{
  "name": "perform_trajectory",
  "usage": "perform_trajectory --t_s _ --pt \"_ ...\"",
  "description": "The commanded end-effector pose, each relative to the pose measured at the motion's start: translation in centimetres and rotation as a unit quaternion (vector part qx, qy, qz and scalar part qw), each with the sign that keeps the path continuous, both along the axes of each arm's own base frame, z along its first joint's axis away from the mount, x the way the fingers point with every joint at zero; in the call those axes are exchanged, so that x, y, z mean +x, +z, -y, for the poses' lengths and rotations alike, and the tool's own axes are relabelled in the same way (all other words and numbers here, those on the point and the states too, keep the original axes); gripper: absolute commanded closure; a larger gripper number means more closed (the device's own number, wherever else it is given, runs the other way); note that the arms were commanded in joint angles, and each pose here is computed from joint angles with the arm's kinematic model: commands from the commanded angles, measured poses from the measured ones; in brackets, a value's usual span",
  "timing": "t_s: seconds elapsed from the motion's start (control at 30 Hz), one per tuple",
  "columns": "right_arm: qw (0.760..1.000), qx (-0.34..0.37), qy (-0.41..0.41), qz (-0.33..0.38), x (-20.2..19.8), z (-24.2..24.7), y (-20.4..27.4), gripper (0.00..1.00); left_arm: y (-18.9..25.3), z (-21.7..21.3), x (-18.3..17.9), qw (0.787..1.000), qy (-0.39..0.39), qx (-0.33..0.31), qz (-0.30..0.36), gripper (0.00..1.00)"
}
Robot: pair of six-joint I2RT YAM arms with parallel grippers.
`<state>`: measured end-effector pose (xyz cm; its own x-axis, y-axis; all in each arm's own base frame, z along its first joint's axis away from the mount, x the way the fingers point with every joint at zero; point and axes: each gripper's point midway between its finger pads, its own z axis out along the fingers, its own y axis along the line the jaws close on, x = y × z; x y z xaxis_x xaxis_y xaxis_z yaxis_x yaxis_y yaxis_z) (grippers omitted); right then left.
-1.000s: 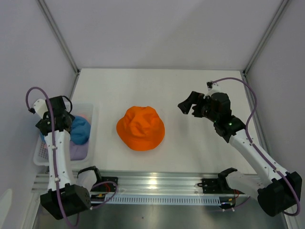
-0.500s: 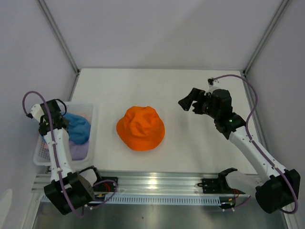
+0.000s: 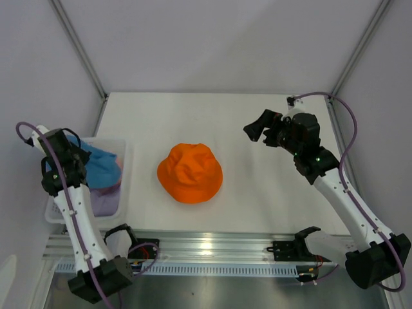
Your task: Stack the hats
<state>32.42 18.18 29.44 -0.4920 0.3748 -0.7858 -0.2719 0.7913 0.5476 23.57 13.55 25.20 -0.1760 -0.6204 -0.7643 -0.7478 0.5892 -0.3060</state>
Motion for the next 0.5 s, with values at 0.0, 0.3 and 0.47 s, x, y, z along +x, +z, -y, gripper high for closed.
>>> perform_trajectory --t_s 0.0,0.3,0.47 --pt "0.999 -0.002 -0.012 0.041 0.4 0.7 3.3 0.00 8.5 5.1 0.2 0.988 -0.111 0.025 0.100 0.99" --pt "0.999 0.000 -0.010 0.054 1.3 0.3 4.0 0.00 16.2 18.8 -1.7 0.898 -0.374 -0.076 0.221 0.99" --pt "0.998 -0.008 -0.015 0.053 1.6 0.6 3.2 0.00 18.3 25.4 -2.5 0.824 -0.499 -0.132 0.232 0.99"
